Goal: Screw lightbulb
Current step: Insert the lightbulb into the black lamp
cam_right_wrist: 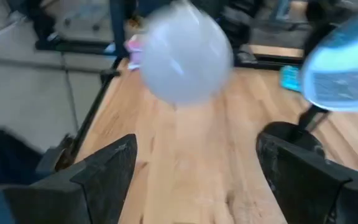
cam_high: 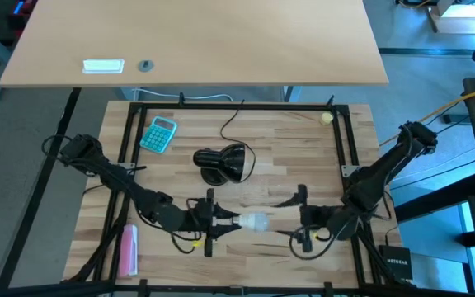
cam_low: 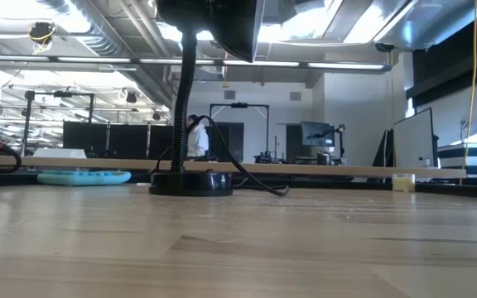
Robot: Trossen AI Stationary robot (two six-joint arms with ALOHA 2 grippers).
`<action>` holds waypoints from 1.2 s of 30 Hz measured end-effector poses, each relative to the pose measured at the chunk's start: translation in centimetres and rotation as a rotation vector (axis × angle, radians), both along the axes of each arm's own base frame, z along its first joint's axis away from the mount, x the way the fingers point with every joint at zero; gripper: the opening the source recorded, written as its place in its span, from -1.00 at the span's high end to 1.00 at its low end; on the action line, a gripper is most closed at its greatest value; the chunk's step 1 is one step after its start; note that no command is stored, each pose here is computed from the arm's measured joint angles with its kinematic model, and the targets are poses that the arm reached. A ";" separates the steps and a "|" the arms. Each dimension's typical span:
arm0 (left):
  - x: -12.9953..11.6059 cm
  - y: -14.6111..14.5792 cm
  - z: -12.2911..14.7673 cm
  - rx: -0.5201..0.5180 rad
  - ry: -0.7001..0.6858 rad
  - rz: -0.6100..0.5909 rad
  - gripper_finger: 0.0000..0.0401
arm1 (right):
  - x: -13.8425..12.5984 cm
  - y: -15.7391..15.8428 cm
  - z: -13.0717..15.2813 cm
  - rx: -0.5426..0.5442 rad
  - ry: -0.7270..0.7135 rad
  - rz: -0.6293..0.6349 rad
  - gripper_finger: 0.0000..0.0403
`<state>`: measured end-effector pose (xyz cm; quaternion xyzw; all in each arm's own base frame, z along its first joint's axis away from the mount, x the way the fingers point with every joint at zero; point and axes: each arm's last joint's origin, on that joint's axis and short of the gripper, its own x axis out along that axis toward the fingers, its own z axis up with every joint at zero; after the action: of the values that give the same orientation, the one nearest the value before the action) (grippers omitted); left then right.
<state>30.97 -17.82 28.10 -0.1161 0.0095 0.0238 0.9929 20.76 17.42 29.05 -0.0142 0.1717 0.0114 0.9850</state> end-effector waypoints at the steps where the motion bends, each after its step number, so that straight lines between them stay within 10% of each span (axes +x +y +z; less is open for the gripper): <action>1: 0.0 0.0 0.3 0.021 -0.027 0.000 0.49 | -0.1 -0.1 -0.6 0.015 -0.027 -0.017 -0.65; 15: 0.2 0.2 0.6 0.088 -0.052 0.009 0.99 | 1.5 -2.4 -3.5 0.264 -0.409 -0.031 -0.65; 25: 0.6 1.3 -1.4 0.007 0.125 0.046 0.84 | 1.6 -3.2 -6.2 0.127 -0.194 -0.178 -0.65; 36: 0.7 2.3 -2.8 -0.059 0.248 0.092 0.17 | 1.3 -4.0 -6.8 0.006 -0.190 -0.398 -0.65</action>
<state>31.68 -15.48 25.30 -0.1419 0.1278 0.0831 0.9781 22.06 13.43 22.29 0.0221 0.0774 -0.1842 0.9796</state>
